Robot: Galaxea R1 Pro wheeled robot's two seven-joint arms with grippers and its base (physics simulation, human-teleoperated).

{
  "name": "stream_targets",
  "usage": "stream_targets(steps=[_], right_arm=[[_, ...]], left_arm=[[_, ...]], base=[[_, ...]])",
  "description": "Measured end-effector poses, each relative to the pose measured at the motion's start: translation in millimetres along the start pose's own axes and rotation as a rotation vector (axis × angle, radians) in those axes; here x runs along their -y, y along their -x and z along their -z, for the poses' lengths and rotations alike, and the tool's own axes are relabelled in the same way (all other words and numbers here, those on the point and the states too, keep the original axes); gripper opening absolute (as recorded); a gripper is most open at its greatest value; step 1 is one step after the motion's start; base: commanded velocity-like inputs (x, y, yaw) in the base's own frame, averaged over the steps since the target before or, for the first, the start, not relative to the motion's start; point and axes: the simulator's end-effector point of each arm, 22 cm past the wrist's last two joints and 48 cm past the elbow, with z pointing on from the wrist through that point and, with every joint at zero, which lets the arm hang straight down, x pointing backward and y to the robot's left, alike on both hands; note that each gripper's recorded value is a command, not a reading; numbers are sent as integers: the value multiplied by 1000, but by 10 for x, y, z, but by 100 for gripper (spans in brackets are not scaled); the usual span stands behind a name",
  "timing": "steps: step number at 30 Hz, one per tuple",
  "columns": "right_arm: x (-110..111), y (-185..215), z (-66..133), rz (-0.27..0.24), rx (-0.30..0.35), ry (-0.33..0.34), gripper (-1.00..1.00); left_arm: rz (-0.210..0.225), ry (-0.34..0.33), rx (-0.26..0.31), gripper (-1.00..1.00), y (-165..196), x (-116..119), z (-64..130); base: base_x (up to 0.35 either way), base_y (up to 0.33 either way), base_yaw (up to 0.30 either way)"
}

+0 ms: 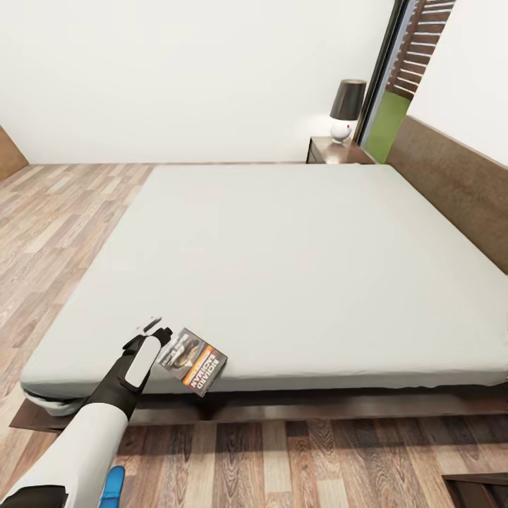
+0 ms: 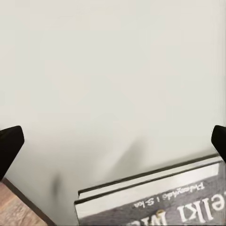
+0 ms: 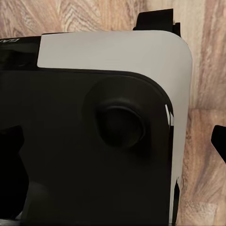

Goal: In the bedroom, move the book from the bed onto either nightstand, and place the two sandals side by side next to the bed.

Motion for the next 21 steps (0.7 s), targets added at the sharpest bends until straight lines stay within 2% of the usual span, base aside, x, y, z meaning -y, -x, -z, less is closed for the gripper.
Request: stream_targets(steps=[17, 21], right_arm=[[-92, -25, 292, -2, 1, 2, 100], [-115, -31, 358, -4, 2, 3, 100]], left_arm=[[0, -2, -1, 100, 180, 52, 253], [-31, 1, -31, 100, 198, 15, 302]], base=[[0, 0, 0], [0, 0, 0]])
